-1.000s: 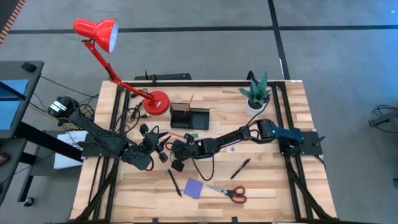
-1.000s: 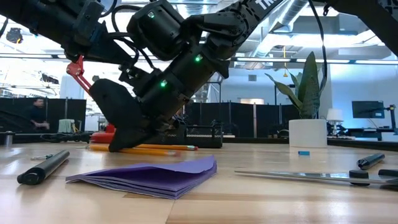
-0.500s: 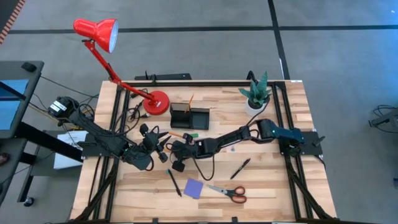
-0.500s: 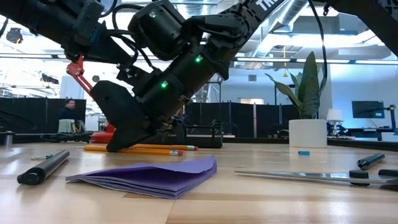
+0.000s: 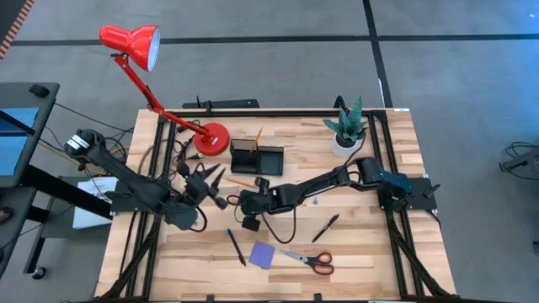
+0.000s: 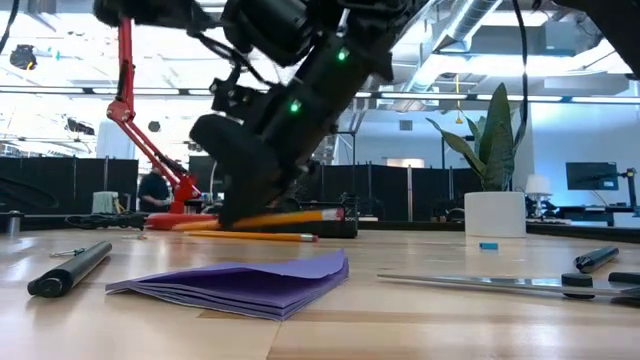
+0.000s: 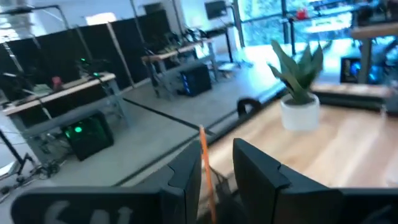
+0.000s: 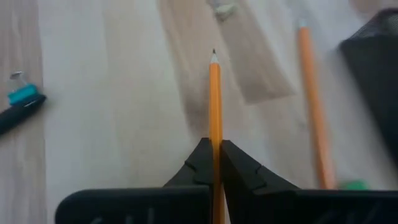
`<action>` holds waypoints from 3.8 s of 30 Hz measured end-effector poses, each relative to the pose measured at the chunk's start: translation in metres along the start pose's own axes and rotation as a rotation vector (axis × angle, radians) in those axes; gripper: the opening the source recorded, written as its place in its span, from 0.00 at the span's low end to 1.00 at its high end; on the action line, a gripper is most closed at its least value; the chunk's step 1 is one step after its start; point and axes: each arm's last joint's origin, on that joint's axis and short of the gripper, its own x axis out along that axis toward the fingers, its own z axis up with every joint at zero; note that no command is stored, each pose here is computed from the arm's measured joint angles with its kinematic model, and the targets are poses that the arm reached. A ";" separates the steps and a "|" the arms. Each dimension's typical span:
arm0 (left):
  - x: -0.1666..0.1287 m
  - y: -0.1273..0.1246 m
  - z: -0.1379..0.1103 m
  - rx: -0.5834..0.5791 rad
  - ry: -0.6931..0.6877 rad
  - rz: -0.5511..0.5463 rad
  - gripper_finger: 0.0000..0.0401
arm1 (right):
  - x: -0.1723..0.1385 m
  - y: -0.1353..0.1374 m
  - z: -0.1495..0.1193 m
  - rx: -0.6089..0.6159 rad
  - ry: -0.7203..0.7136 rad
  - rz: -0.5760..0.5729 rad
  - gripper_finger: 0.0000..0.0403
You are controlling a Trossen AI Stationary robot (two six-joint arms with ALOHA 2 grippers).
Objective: Pick and place office supplies into organizer
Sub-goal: Put the bottom yellow pencil into the black desk organizer, then put the yellow pencil into the black desk organizer
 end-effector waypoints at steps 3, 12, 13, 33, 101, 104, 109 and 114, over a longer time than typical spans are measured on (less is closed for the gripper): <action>-0.002 0.007 0.020 -0.007 -0.013 0.023 0.21 | -0.013 -0.002 0.008 -0.021 -0.027 -0.033 0.00; -0.006 0.041 0.055 -0.020 -0.028 0.079 0.21 | -0.065 -0.029 0.035 -0.061 -0.098 -0.244 0.00; -0.007 0.046 0.057 -0.030 -0.028 0.080 0.21 | -0.070 -0.033 0.039 -0.057 -0.116 -0.249 0.00; -0.013 0.098 0.077 -0.094 -0.034 0.079 0.21 | -0.091 -0.157 0.062 0.184 -0.686 -0.063 0.00; -0.012 0.093 0.059 -0.042 -0.020 -0.026 0.21 | 0.022 -0.164 0.043 0.111 -0.828 -0.159 0.33; -0.012 0.093 0.058 -0.037 -0.019 -0.026 0.21 | 0.021 -0.161 0.043 0.114 -0.847 -0.151 0.37; -0.012 0.093 0.055 -0.033 -0.013 -0.026 0.21 | 0.016 -0.152 0.047 0.120 -0.916 -0.127 0.40; -0.012 0.094 0.051 -0.039 -0.006 -0.025 0.21 | 0.009 -0.142 0.051 0.090 -0.930 -0.118 0.40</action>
